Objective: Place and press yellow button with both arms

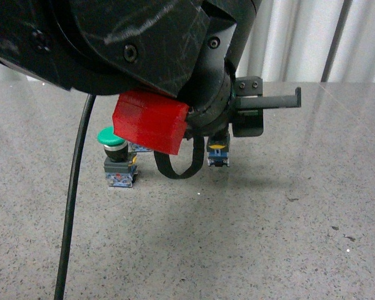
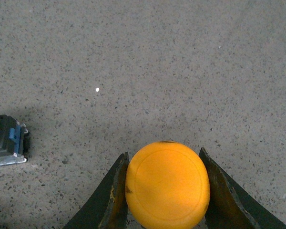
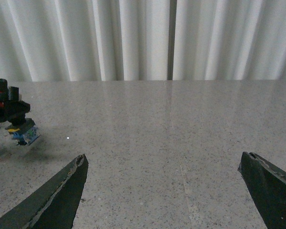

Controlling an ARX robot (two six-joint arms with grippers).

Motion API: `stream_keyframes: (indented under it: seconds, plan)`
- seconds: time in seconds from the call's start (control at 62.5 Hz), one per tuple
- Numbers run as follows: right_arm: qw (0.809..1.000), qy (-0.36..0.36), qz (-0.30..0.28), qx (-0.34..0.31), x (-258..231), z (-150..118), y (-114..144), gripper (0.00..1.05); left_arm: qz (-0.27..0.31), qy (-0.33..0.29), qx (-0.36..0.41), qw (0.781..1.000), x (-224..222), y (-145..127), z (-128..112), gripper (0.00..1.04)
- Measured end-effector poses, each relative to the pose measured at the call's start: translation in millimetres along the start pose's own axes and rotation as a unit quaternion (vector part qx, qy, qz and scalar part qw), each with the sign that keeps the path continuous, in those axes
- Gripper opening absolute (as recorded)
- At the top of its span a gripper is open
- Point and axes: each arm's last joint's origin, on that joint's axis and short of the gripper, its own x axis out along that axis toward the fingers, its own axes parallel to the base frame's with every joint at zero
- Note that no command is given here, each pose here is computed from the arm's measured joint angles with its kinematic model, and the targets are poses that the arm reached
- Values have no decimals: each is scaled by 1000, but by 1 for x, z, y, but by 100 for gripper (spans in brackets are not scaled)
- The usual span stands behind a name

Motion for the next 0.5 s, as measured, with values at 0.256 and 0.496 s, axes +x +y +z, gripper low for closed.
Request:
stream_keyframes:
  seconds: [0.256, 0.496]
  plan:
    - [1000, 0, 0, 0, 0, 0, 0, 98, 4, 13, 3, 1000, 3, 1, -5, 34]
    - [1000, 0, 0, 0, 0, 0, 0, 98, -4, 15, -2, 1000, 4, 5, -3, 67]
